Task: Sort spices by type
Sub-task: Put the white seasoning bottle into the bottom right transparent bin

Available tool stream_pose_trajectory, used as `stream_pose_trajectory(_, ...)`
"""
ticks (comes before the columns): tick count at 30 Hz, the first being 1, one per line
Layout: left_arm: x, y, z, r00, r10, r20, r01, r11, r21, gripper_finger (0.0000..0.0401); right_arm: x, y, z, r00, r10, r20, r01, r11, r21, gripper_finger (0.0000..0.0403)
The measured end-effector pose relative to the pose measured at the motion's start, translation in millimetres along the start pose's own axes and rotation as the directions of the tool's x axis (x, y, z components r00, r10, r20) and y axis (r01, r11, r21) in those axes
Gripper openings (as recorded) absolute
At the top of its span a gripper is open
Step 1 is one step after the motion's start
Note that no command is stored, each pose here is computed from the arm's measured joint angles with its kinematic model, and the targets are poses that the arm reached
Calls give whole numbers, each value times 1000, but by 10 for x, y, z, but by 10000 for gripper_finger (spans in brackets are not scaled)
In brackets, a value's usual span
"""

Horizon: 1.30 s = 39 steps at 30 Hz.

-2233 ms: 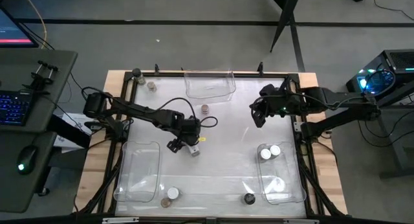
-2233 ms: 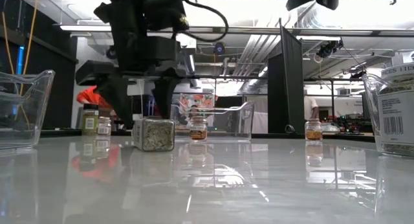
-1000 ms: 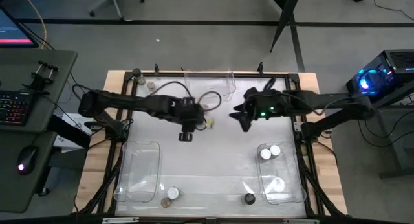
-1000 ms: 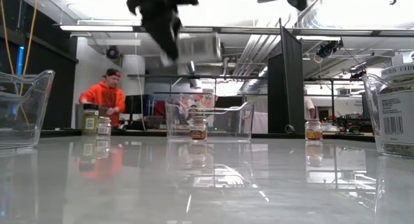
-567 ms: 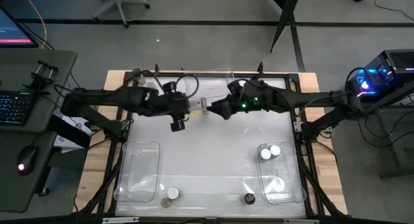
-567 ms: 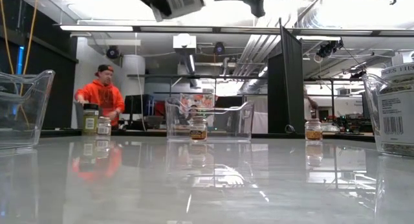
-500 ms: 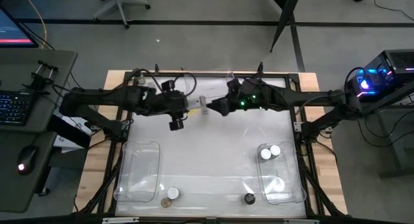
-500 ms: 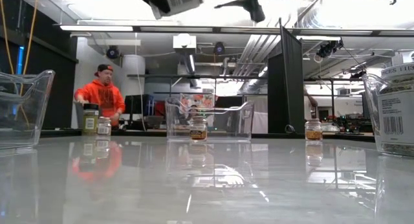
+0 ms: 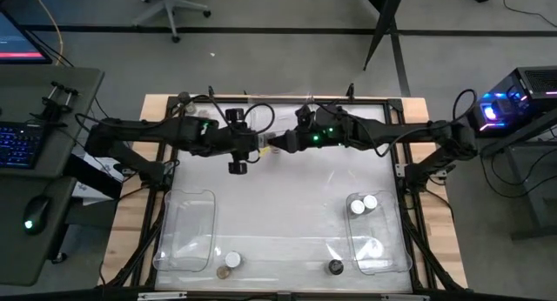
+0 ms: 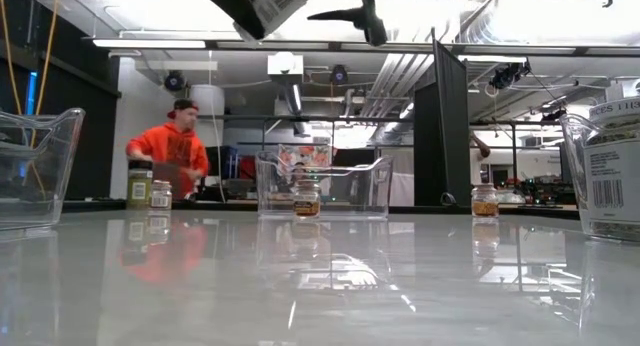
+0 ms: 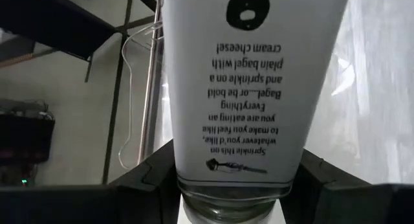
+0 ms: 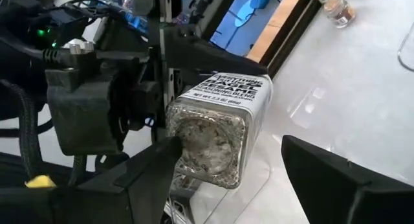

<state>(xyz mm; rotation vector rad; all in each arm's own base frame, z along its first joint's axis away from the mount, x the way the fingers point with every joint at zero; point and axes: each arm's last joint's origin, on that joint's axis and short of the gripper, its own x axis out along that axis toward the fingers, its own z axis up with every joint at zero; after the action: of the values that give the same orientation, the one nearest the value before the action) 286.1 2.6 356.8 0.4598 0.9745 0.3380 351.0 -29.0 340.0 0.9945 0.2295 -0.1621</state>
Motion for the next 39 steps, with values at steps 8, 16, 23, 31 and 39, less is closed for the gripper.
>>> stream_pose_trajectory(8, -27, 20, -26, 1000, 4, -8, -4, 1000, 15, 168, -26, 45, 11, 999, 33, 6, -33, 999, -16, 280)
stream_pose_trajectory(16, -33, 18, -40, 1000, 1, -19, 0, 1000, 16, 168, -28, 76, -18, 999, 40, 10, -41, 999, 29, 280)
stream_pose_trajectory(23, 88, -19, 40, 1000, -4, 0, 4, 998, 56, 168, -28, 47, 3, 999, 12, 30, -14, 999, 48, 280)
stream_pose_trajectory(31, 278, -41, 105, 1000, -1, -9, 1, 999, 51, 167, -38, -93, -100, 988, -136, -70, 142, 987, 81, 280)
stream_pose_trajectory(39, 275, -44, 106, 1000, -4, -5, 4, 999, 54, 168, -54, -134, -117, 977, -204, -64, 208, 976, 65, 280)
